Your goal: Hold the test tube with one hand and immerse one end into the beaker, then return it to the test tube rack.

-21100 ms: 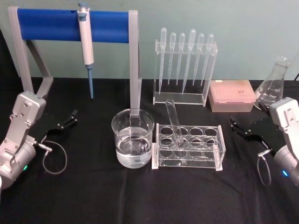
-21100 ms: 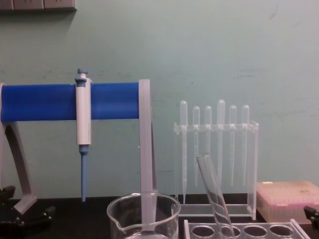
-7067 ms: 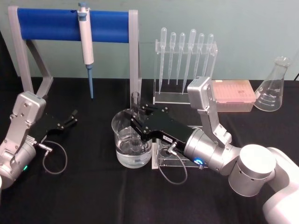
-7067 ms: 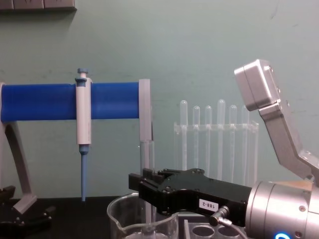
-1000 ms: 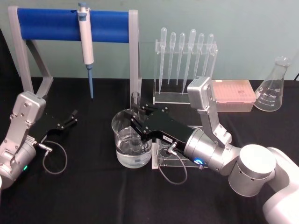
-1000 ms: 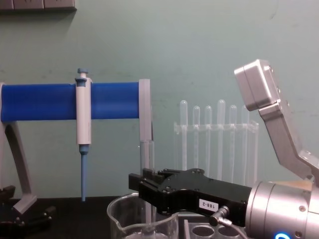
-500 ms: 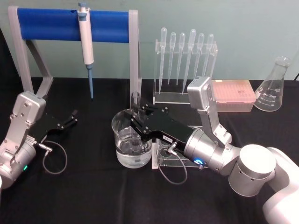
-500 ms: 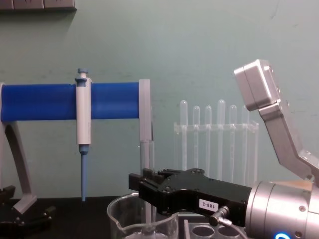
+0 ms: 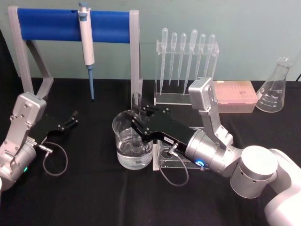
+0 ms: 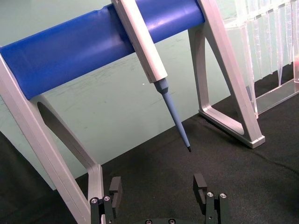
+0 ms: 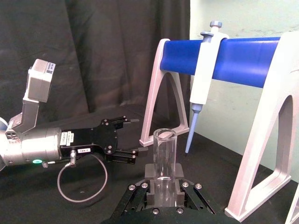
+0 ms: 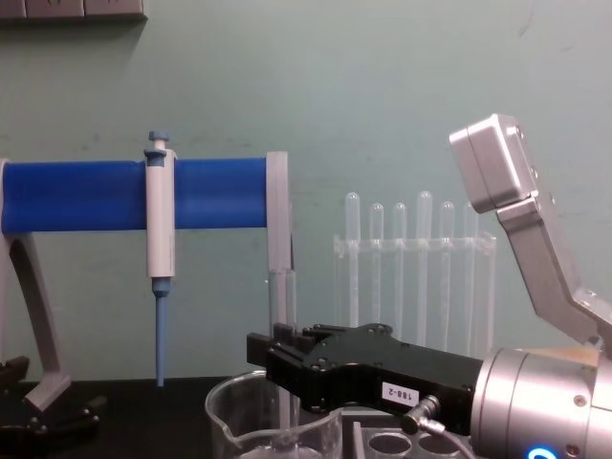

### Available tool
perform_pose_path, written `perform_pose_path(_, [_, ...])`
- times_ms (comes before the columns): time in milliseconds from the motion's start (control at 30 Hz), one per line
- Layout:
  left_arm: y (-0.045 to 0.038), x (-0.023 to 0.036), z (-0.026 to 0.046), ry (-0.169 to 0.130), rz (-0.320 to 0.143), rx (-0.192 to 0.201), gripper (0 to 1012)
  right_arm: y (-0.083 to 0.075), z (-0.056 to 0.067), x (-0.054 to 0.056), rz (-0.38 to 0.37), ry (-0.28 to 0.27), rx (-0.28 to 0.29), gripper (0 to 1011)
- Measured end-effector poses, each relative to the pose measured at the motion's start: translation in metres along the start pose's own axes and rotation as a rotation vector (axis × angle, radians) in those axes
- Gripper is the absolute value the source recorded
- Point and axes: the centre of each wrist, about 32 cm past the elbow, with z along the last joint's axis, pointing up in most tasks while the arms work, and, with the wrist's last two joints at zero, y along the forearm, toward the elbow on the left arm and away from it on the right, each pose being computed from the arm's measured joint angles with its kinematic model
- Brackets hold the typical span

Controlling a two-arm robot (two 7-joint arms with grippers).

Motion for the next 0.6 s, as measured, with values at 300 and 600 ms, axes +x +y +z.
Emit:
perform_pose_path(300, [0.0,0.0,0.0,0.0,0.0,0.0,1000,0.0,0.0,0.0,0.0,0.0,0.0,224])
perform_pose_path(600, [0.0,0.0,0.0,0.0,0.0,0.0,1000,0.0,0.0,0.0,0.0,0.0,0.0,224])
